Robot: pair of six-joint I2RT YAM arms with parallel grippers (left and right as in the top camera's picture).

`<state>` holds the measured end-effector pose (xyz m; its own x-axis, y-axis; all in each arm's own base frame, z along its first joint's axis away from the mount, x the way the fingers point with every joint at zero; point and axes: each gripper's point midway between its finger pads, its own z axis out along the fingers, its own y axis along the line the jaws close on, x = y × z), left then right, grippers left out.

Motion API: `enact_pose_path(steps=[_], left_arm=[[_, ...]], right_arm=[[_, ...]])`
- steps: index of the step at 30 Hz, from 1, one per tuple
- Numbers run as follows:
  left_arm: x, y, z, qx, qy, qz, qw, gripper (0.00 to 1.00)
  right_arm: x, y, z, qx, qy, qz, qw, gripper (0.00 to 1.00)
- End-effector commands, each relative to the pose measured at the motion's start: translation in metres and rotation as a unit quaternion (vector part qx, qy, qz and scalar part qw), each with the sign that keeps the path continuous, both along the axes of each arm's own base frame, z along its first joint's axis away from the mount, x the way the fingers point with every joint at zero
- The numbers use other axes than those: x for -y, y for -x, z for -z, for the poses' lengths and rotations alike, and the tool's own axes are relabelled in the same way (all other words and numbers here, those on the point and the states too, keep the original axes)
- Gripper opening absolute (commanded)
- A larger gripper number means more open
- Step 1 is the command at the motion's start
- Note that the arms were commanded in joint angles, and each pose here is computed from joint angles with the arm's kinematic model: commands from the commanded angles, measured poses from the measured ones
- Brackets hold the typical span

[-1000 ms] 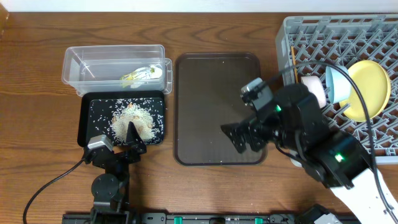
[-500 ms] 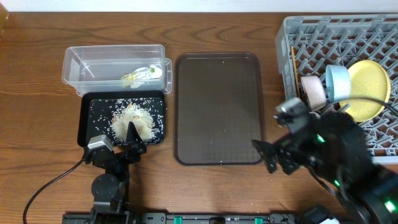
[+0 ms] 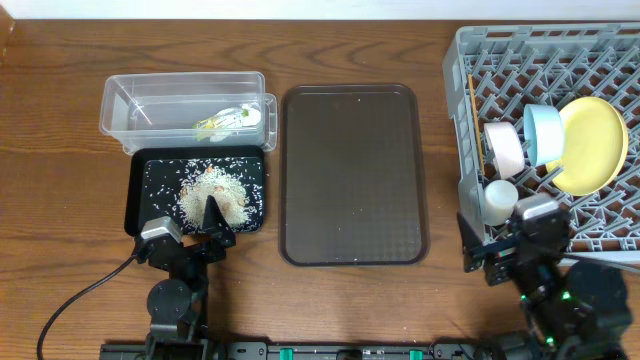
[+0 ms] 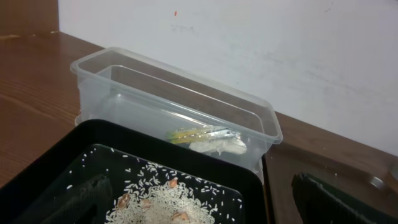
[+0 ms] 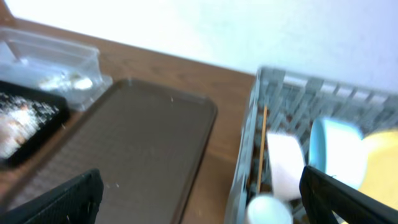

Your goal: Sort waste into correct bins and load items into the dishwasher rack

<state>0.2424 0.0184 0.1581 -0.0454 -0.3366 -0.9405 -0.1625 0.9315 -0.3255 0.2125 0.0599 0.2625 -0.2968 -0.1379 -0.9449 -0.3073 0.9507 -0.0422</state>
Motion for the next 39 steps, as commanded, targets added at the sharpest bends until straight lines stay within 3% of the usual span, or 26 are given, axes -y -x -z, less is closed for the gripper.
enact_pose_path(steps=[1,14,21,39], left_arm=[[-0.002,0.000,0.019,-0.024,-0.006,-0.003,1.000,0.95],[-0.002,0.000,0.019,-0.024,-0.006,-0.003,1.000,0.95],[-0.002,0.000,0.019,-0.024,-0.006,-0.003,1.000,0.95],[-0.002,0.000,0.019,-0.024,-0.006,-0.003,1.000,0.95]], right_arm=[[-0.001,0.003,0.035,0.006,0.000,-0.010,1.000,0.99],[-0.012,-0.010,0.118,0.057,-0.016,-0.034,0.998,0.99],[-0.015,-0.022,0.101,0.136,-0.028,-0.036,0.990,0.99],[-0.015,-0.022,0.101,0.135,-0.028,-0.037,0.990,0.99]])
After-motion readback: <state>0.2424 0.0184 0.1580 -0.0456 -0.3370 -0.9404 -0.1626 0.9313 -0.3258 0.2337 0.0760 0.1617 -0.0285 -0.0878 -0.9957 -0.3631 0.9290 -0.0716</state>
